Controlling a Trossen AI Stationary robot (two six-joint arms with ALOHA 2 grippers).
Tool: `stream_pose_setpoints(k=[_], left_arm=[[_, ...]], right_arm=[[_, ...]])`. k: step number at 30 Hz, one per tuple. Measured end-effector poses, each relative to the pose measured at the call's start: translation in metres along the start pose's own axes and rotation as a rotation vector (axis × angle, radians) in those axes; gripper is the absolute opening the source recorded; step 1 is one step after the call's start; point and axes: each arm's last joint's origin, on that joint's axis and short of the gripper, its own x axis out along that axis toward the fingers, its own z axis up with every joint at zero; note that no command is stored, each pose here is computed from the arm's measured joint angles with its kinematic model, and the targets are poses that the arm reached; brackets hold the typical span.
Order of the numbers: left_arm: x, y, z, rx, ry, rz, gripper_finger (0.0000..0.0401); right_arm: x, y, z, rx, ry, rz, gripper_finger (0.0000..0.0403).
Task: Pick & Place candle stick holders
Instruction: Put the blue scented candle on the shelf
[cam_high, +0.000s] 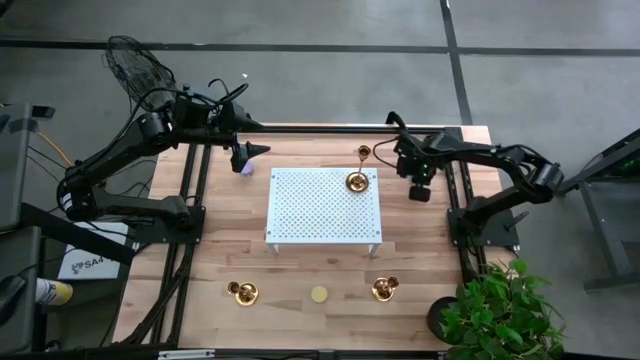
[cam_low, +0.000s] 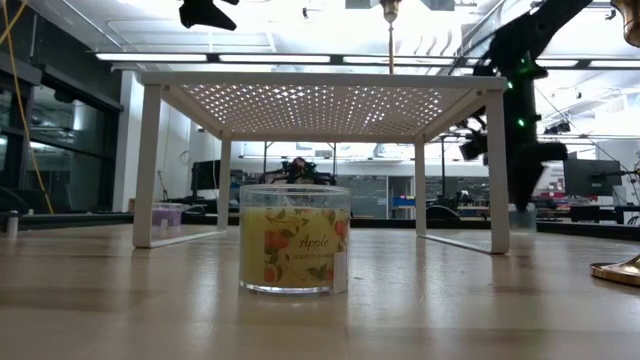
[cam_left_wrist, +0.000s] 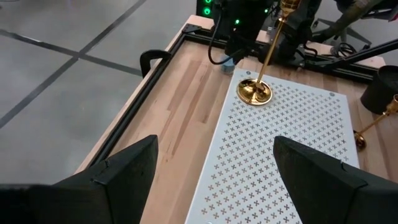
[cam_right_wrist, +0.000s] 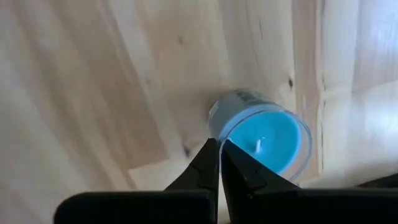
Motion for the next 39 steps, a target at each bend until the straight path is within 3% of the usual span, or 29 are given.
stream_pose_setpoints(k=[5, 14, 23, 30, 35, 39], left_arm=[[0.0, 0.0, 0.0, 0.0, 0.0, -0.001, 0.0314], [0.0, 0.0, 0.0, -0.007, 0.0, -0.002, 0.0314], [0.0, 0.0, 0.0, -0.007, 0.0, -0.001, 0.0314], [0.003, 0.0, 0.001, -0.007, 0.001, -0.002, 0.0314], [0.01, 0.001, 0.003, -0.007, -0.005, -0.048, 0.0315], [0.019, -0.001, 0.002, -0.017, 0.015, -0.171, 0.0315]], right_arm=[[-0.022, 0.004, 0.008, 0.023, 0.0, 0.063, 0.0001], [-0.072, 0.021, 0.014, -0.053, 0.018, 0.078, 0.0], [-0.126, 0.054, -0.023, 0.004, -0.076, 0.079, 0.0], [-0.147, 0.082, -0.049, 0.043, -0.158, 0.104, 0.0], [-0.15, 0.1, -0.055, -0.041, -0.162, 0.181, 0.0], [-0.153, 0.116, -0.056, -0.229, -0.183, 0.266, 0.0]])
